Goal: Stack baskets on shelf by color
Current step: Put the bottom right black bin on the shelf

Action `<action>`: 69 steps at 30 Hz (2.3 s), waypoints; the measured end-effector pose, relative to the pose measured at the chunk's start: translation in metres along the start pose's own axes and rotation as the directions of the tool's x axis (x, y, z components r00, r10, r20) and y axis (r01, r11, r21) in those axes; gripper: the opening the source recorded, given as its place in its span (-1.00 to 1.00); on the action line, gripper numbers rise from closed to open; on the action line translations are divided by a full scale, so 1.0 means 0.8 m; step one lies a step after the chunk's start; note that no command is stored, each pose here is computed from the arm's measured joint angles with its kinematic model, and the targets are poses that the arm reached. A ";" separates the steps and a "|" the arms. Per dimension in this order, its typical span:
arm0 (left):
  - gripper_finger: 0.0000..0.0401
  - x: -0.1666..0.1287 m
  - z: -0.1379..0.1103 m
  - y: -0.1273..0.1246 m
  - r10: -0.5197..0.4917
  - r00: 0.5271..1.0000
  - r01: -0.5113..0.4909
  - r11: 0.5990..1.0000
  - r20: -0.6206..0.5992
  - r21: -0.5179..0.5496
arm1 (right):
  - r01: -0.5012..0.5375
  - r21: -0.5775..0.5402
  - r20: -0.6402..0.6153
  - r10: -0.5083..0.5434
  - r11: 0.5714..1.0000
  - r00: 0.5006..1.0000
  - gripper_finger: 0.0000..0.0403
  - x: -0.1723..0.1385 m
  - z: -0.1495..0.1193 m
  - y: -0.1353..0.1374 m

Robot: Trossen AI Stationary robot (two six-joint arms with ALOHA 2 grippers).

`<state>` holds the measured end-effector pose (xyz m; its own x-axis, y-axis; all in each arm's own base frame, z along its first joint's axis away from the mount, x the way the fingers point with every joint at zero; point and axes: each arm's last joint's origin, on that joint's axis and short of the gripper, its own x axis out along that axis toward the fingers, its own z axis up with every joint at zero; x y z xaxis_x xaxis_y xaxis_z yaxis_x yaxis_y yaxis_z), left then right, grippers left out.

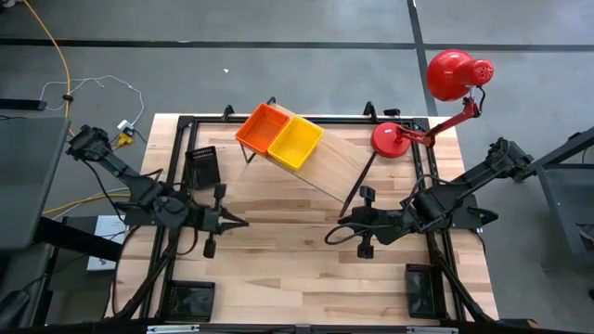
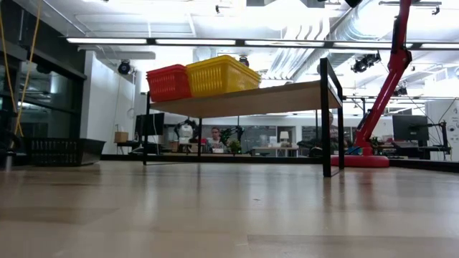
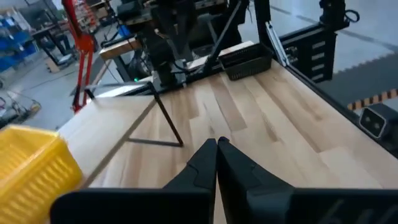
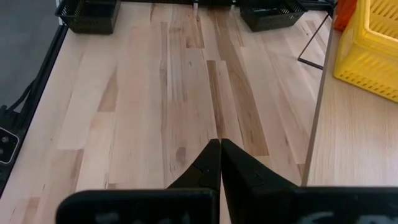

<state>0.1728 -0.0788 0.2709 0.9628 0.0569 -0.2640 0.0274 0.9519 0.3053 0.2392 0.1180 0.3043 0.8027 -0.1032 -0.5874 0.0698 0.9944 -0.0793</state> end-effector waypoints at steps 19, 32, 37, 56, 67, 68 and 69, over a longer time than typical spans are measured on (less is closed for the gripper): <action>-1.00 0.002 -0.057 -0.011 -0.041 0.999 0.036 0.978 -0.019 -0.203 | -0.186 0.200 -0.111 0.211 0.962 0.971 -1.00 0.000 -0.007 0.005; -1.00 0.002 -0.056 -0.011 -0.038 0.999 0.035 0.973 -0.008 -0.226 | 0.269 0.347 -0.758 0.100 0.898 0.645 -0.83 -0.013 -0.108 0.058; -1.00 0.002 -0.056 -0.011 -0.039 0.999 0.036 0.973 -0.007 -0.226 | 0.321 0.263 -0.856 0.066 0.910 0.513 -0.40 -0.006 -0.139 0.090; -1.00 0.002 -0.056 -0.011 -0.039 0.999 0.036 0.974 -0.007 -0.223 | 0.337 0.060 -0.969 -0.027 0.940 0.247 0.25 -0.019 -0.217 0.103; -1.00 0.002 -0.056 -0.011 -0.039 0.999 0.036 0.974 -0.007 -0.224 | 0.304 0.046 -0.961 -0.041 0.952 0.274 0.07 -0.005 -0.252 0.089; -1.00 0.002 -0.056 -0.011 -0.039 0.999 0.036 0.974 -0.007 -0.224 | 0.296 0.046 -0.960 -0.039 0.954 0.276 -0.01 -0.005 -0.252 0.089; -1.00 0.002 -0.056 -0.011 -0.039 0.999 0.036 0.974 -0.007 -0.224 | 0.286 0.043 -0.960 -0.039 0.957 0.277 -0.12 -0.005 -0.252 0.089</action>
<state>0.1621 -0.0736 0.2268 0.9592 0.0222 -0.2818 0.0014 0.9965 0.0832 0.1220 0.1846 0.1386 -0.3491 -0.0893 -0.9328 0.3221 0.9234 -0.2090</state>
